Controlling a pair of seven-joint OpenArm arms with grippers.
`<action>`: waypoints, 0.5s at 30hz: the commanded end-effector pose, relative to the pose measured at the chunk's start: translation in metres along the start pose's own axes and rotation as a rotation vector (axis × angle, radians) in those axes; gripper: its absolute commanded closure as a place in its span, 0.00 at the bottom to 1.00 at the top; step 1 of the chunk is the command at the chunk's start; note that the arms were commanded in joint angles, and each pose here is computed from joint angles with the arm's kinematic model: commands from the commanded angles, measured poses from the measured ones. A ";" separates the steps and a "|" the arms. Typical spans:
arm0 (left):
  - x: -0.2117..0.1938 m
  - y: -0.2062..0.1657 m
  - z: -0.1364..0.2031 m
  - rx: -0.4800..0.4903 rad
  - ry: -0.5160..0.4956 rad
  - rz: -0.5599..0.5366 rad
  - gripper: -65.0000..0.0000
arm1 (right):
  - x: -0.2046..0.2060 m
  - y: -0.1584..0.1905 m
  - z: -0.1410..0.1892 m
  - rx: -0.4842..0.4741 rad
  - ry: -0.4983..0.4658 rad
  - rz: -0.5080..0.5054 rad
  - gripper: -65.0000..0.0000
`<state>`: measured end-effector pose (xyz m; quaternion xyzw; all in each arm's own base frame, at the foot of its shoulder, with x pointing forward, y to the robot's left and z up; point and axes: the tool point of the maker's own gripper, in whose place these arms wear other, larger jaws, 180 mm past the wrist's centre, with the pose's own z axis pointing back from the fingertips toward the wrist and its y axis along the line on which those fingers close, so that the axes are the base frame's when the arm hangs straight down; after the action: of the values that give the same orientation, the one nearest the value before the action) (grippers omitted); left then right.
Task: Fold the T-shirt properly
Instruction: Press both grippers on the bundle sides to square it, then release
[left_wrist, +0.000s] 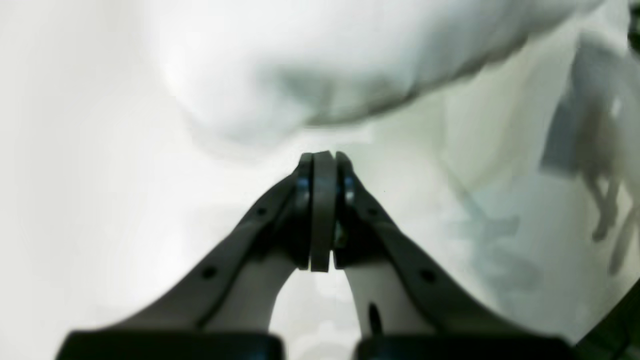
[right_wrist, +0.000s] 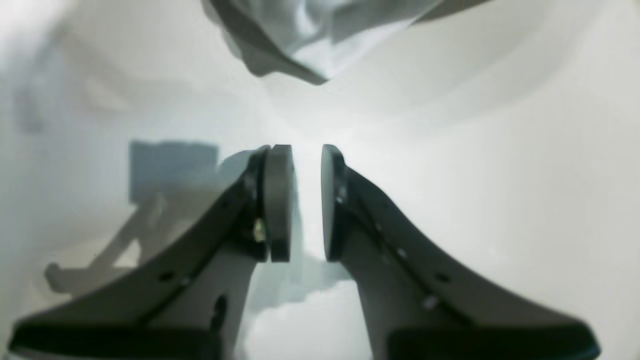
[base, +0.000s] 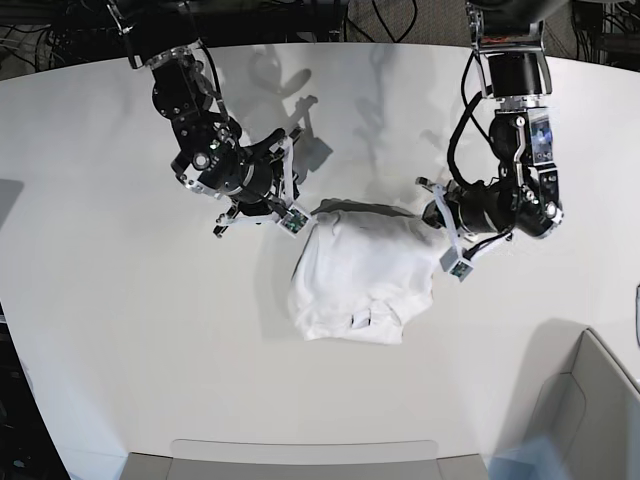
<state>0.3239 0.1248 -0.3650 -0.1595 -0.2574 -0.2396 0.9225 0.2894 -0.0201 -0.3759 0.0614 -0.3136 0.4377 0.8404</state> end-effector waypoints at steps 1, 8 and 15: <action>0.026 -0.001 0.014 0.017 -0.084 -0.043 1.00 | 0.017 -0.006 0.009 -0.024 -0.063 0.012 0.85; 0.065 -0.025 0.043 0.050 -0.261 -0.111 1.00 | 0.079 -0.058 0.043 -0.163 -0.276 -0.067 0.85; 0.096 -0.049 0.005 -0.056 -0.301 -0.101 1.00 | 0.109 -0.094 -0.006 -0.114 -0.260 -0.136 0.85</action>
<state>0.3601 0.0499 -0.3155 -0.2078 -0.3692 -0.2673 0.8655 0.4016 -0.0060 -0.3240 0.0839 -0.4063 0.3520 0.8390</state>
